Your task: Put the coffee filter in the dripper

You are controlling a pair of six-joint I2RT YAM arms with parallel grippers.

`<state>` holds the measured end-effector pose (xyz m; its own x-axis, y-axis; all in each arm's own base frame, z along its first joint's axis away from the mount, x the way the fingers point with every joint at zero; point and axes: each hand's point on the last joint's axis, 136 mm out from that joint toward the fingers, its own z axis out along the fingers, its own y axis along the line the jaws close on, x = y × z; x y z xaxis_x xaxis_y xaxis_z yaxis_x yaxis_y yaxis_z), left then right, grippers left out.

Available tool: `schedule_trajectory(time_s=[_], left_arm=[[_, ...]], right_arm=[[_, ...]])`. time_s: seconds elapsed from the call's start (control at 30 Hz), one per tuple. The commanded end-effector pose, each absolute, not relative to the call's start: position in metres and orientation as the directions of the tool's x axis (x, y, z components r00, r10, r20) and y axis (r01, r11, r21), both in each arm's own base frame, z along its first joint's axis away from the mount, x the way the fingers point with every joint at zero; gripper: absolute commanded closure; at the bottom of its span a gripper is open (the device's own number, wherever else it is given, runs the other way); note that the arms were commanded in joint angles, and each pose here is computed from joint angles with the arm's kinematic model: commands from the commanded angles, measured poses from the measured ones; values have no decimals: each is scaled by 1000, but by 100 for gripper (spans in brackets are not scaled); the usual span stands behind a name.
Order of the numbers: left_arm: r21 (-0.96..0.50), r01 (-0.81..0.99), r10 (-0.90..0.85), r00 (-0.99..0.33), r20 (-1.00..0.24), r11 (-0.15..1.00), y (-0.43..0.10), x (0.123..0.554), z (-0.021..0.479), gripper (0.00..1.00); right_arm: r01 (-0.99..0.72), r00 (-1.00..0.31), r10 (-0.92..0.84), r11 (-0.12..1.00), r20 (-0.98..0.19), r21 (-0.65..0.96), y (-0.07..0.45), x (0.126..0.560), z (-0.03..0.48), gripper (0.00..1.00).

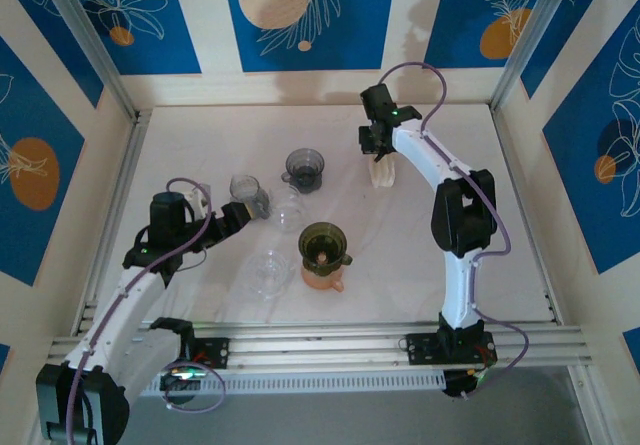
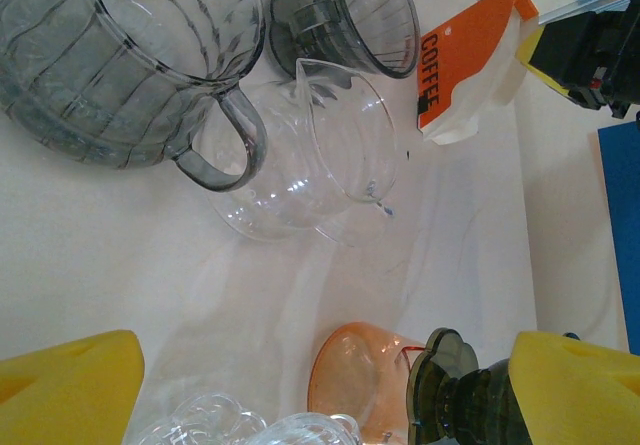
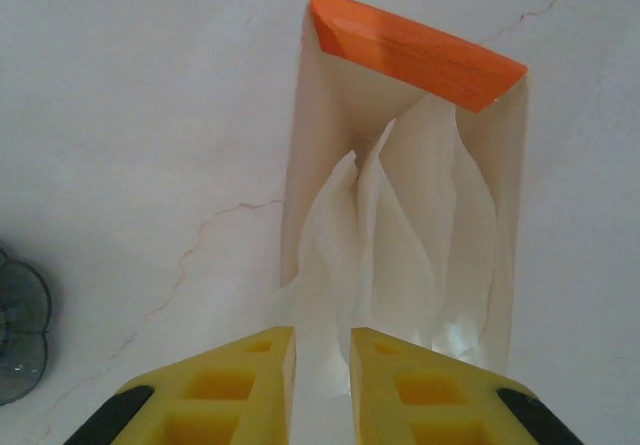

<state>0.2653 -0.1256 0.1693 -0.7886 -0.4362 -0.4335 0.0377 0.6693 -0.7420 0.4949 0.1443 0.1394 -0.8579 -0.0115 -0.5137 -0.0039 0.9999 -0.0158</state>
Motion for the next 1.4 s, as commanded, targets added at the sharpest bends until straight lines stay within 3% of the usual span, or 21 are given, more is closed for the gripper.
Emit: schedule_trajectory(time_s=[0.0,0.87,1.37], left_arm=[[-738,23,-439,-791,-426,674,-121,263,164,6],[-742,13,-446,-792,-417,671,-121,266,162,6],[-744,11,-448,-793,-414,668,-121,265,162,6]], right_arm=[[-17,-862,-29,999,-505,-30,143,498,139,78],[-33,-868,-38,999,-494,-18,146,503,126,80],[-34,-879,-38,999,-476,-18,144,501,117,91]])
